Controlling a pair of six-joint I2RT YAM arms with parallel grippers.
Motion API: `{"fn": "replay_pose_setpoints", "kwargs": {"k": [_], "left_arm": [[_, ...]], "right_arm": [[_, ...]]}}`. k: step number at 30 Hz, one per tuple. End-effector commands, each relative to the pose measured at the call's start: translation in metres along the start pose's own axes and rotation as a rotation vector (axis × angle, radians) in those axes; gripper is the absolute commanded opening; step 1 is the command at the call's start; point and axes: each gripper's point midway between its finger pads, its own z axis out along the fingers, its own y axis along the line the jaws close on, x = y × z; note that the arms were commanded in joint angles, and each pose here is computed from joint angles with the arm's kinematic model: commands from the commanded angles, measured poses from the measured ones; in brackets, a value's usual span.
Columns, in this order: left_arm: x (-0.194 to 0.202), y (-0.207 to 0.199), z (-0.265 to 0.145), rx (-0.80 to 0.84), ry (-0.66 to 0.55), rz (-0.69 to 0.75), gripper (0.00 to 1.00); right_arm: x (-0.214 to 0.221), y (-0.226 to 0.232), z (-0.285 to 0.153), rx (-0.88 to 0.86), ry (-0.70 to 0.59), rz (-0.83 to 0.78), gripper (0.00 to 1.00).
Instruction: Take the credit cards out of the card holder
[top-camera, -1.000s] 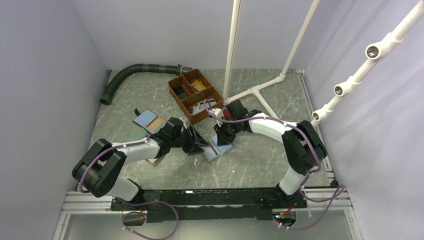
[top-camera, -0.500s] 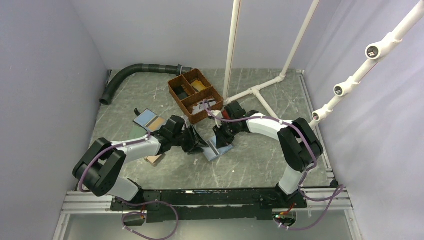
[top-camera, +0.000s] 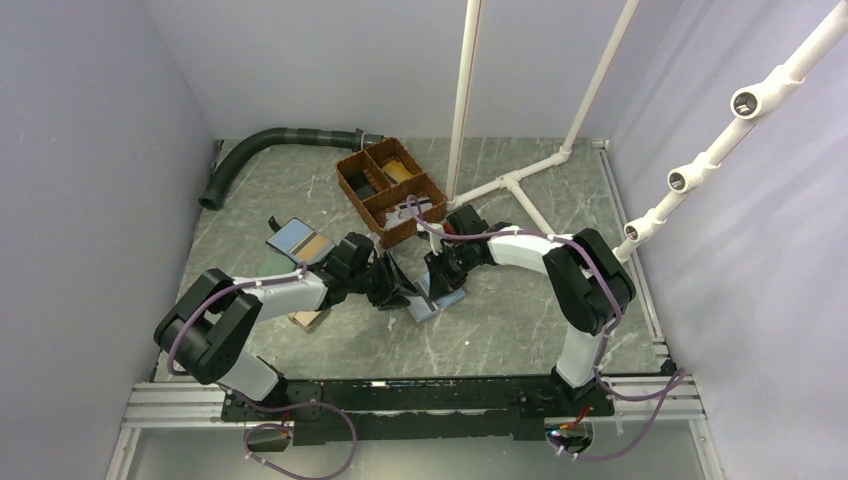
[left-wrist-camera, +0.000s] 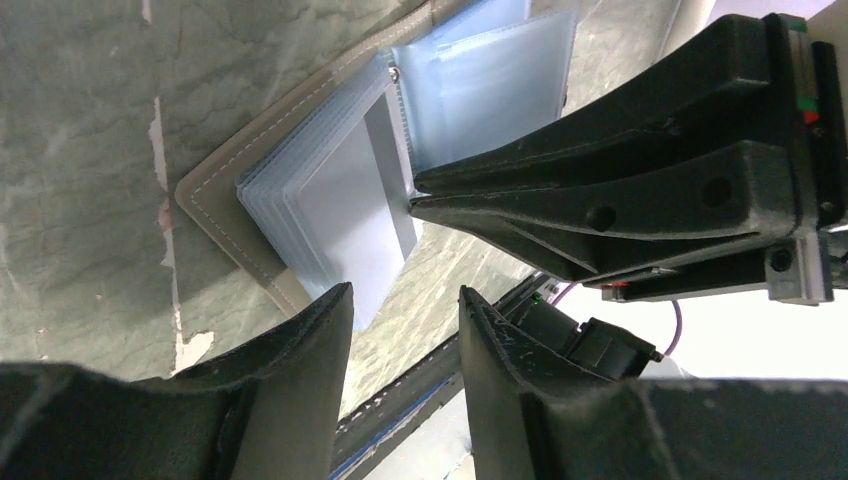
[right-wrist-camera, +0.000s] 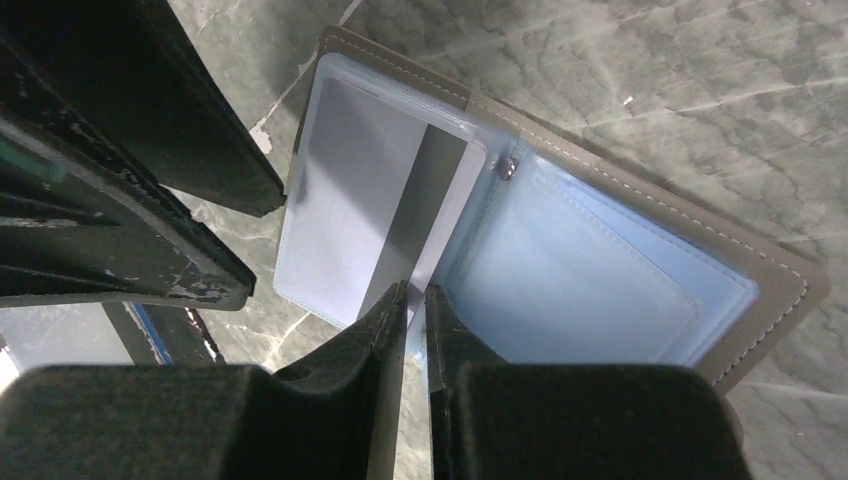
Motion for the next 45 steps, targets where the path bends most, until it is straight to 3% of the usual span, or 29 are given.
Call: {"fn": "replay_pose_setpoints", "kwargs": {"k": [1, 12, 31, 45], "left_arm": [[-0.002, -0.008, 0.004, 0.024, -0.006, -0.004, 0.48], [-0.002, 0.000, 0.000, -0.077, -0.008, 0.007, 0.51], [0.001, 0.004, 0.007, -0.113, 0.029, 0.010, 0.52], [-0.008, -0.013, 0.008, -0.015, -0.029, 0.020, 0.48]], "right_arm": [[-0.008, 0.004, 0.005, -0.015, -0.012, 0.003, 0.15], [-0.006, -0.005, 0.007, 0.046, 0.000, 0.026, 0.15], [-0.004, -0.001, 0.012, 0.031, 0.016, 0.033, 0.15], [-0.006, 0.007, 0.011, 0.000, 0.011, 0.029, 0.15]]}}
